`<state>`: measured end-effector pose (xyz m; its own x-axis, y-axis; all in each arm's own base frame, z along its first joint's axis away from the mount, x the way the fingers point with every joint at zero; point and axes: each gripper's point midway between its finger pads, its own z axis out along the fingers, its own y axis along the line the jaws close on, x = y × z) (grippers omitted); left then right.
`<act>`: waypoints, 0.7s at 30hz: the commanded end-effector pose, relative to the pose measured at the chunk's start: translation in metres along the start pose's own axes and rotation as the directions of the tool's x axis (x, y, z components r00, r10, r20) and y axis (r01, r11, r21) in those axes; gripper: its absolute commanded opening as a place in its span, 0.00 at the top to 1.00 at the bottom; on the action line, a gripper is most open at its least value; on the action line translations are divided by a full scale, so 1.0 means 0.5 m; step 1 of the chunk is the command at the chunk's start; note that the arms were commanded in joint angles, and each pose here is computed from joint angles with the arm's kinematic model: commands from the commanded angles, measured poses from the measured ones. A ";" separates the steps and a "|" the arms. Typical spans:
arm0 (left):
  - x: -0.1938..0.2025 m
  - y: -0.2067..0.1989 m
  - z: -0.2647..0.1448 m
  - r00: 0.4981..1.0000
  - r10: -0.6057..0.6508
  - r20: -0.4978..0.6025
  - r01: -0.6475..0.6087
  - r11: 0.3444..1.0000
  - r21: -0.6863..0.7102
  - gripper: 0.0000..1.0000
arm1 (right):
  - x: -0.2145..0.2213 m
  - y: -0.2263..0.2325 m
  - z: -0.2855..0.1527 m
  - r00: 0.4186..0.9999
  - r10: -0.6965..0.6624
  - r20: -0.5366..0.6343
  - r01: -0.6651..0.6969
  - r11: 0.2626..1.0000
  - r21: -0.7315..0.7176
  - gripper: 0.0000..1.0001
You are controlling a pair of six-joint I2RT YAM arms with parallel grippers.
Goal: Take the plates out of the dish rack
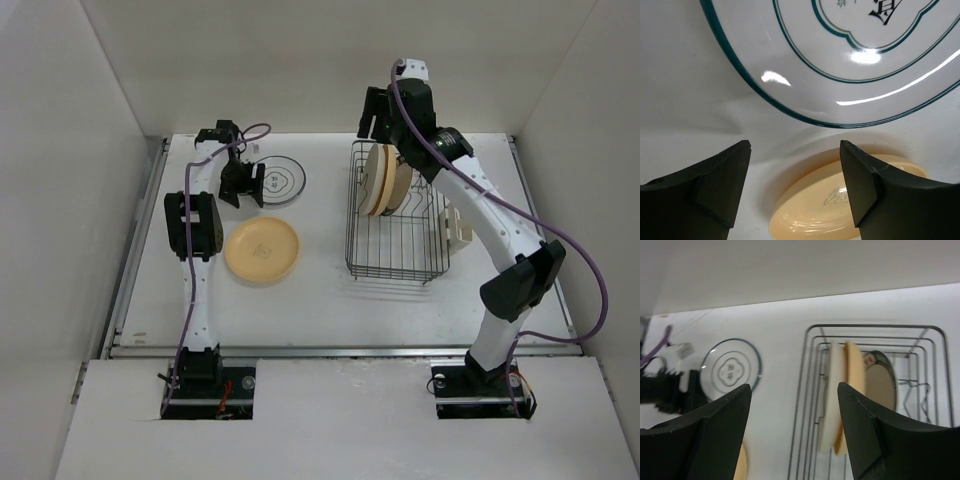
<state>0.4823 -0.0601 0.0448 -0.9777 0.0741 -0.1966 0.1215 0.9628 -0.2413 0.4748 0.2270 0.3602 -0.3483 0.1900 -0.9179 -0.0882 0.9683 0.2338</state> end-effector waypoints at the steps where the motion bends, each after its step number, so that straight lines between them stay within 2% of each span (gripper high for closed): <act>1: -0.021 0.018 -0.134 0.994 0.063 0.091 -0.049 0.987 -0.151 0.30 | -0.055 -0.123 -0.035 0.995 0.067 0.079 -0.084 0.967 0.241 0.25; 4: -0.019 0.010 -0.183 0.987 0.076 0.139 -0.052 0.984 -0.169 0.30 | 0.013 -0.199 -0.023 0.996 0.087 -0.031 -0.070 0.933 0.354 0.26; 6: -0.014 -0.006 -0.206 0.983 0.082 0.164 -0.058 0.987 -0.147 0.30 | 0.055 -0.223 -0.007 0.989 0.117 -0.088 -0.076 0.926 0.369 0.32; 11: 0.023 -0.023 -0.273 0.974 0.086 0.210 -0.058 0.989 -0.136 0.28 | 0.168 -0.269 0.024 0.966 0.137 -0.219 -0.036 0.911 0.411 0.35; 15: 0.068 -0.028 -0.293 0.980 0.100 0.174 -0.076 0.988 -0.136 0.27 | 0.211 -0.288 0.060 0.953 0.175 -0.247 -0.057 0.906 0.420 0.36; 20: 0.109 -0.040 -0.308 0.986 0.108 0.125 -0.094 0.989 -0.112 0.27 | 0.261 -0.304 0.112 0.925 0.238 -0.295 -0.109 0.913 0.394 0.52; 21: 0.114 -0.042 -0.318 0.985 0.119 0.126 -0.105 0.988 -0.114 0.27 | 0.271 -0.298 0.121 0.920 0.233 -0.315 -0.104 0.920 0.378 0.52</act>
<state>0.4197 -0.0353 0.1839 -0.9142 0.1249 -0.3854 0.1763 0.9792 -0.1008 0.4813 0.1145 0.1895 -0.6390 0.3098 -0.7041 0.3188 0.9397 0.1241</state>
